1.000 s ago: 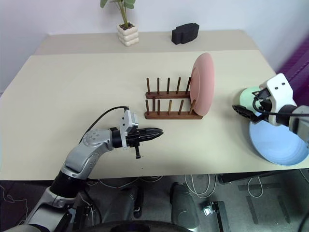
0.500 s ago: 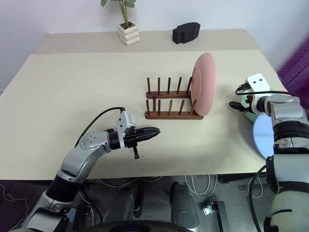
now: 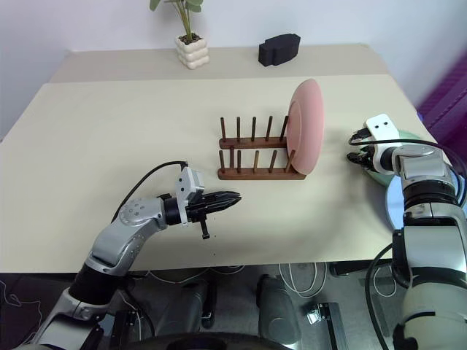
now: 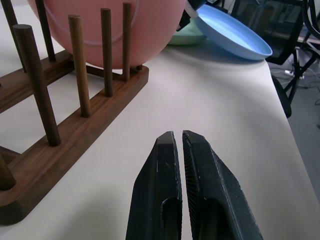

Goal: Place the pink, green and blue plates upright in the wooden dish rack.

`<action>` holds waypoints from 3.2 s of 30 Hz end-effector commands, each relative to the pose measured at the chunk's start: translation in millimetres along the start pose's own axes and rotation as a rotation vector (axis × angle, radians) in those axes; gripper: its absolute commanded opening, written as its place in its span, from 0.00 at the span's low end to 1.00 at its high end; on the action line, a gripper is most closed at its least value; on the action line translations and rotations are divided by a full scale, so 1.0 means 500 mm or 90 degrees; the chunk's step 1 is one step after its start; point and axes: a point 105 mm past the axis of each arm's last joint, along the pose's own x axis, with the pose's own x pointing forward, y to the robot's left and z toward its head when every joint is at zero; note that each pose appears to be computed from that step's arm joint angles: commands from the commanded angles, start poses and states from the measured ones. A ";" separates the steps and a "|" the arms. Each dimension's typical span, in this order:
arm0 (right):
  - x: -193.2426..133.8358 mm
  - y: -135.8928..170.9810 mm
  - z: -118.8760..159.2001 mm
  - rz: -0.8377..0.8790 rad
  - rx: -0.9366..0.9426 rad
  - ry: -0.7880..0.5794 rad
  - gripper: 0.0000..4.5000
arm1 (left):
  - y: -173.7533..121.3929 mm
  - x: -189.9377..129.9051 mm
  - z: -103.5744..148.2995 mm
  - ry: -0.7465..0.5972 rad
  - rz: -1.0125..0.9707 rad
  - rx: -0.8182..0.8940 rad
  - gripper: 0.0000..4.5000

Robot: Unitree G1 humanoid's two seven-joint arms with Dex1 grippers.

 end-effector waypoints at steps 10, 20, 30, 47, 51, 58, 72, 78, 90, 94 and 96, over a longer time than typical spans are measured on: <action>-0.009 0.050 0.096 0.078 -0.010 -0.146 0.01 | 0.001 -0.001 0.022 -0.021 0.001 0.017 0.05; -0.038 0.023 0.146 0.001 -0.014 -0.261 0.01 | 0.001 -0.001 0.022 -0.022 -0.002 0.017 0.05; -0.099 -0.005 0.221 -0.047 -0.005 -0.412 0.01 | 0.002 0.001 0.023 -0.023 -0.004 0.017 0.05; -0.377 0.156 0.436 0.130 -0.150 -0.818 0.01 | 0.003 0.004 0.024 -0.029 0.005 0.017 0.05; -0.424 0.276 0.422 0.348 -0.133 -0.838 0.01 | 0.005 0.001 0.025 -0.033 0.013 0.021 0.05; -0.470 0.369 0.397 0.615 0.094 -0.822 0.01 | 0.031 -0.023 0.034 -0.039 0.056 0.031 0.05; -0.375 0.372 0.355 0.594 0.439 -0.709 0.01 | 0.055 -0.068 0.050 -0.041 0.097 0.040 0.05; -0.337 0.374 0.323 0.564 0.492 -0.658 0.01 | 0.049 -0.067 0.050 -0.040 0.092 0.037 0.05; -0.317 0.384 0.306 0.564 0.515 -0.616 0.01 | 0.043 -0.062 0.047 -0.035 0.086 0.035 0.05; -0.308 0.378 0.301 0.551 0.524 -0.608 0.01 | 0.042 -0.058 0.047 -0.036 0.084 0.036 0.05; -0.303 0.375 0.298 0.545 0.533 -0.604 0.01 | 0.041 -0.057 0.047 -0.036 0.082 0.036 0.05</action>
